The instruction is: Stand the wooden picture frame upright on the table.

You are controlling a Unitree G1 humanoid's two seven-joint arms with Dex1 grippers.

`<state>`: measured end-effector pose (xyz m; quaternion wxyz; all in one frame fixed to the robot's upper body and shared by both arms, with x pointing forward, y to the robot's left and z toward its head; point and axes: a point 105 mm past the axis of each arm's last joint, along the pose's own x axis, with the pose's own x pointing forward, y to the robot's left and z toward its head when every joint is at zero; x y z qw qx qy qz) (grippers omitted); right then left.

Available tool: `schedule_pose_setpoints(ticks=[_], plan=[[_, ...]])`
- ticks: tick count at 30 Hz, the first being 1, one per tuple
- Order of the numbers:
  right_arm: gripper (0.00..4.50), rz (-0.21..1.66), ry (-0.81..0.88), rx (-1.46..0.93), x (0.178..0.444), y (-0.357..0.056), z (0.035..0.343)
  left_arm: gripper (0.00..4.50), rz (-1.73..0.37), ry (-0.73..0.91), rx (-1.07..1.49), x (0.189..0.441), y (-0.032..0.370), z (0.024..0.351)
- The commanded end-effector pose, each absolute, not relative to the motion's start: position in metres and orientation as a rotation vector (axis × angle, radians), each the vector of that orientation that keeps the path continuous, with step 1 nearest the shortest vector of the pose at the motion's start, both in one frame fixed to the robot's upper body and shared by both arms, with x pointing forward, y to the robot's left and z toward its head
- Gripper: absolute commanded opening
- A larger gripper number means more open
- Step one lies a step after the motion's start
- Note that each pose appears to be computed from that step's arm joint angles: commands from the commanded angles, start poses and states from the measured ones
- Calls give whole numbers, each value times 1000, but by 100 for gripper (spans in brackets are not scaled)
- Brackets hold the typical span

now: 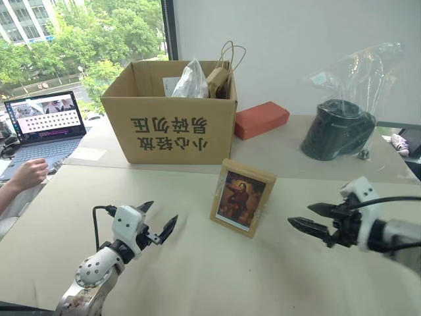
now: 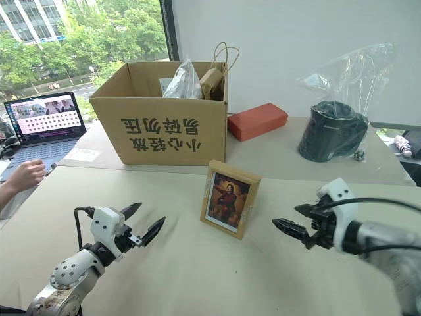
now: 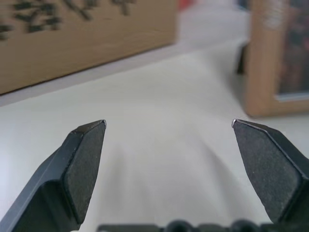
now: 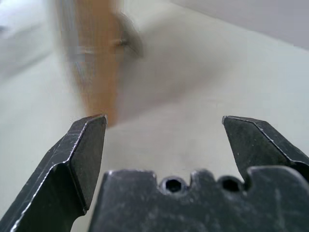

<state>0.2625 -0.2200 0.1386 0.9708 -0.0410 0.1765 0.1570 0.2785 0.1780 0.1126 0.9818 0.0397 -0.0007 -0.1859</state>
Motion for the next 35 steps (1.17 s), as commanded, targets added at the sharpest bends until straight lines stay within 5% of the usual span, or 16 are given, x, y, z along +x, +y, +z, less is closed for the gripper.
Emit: schedule_pose_setpoints(ticks=[1,12,14,35], plan=[[424,59,263,-192,257,-229,133,399,-286,-28,55,281,184,123],[57,-131,150,-117,253,-217,106,1,-234,-43,28,289,179,120],[3,-138,140,-122,255,-218,107,0,-226,-37,26,290,181,118],[3,-104,144,-155,259,-210,104,0,-190,-26,18,301,185,109]])
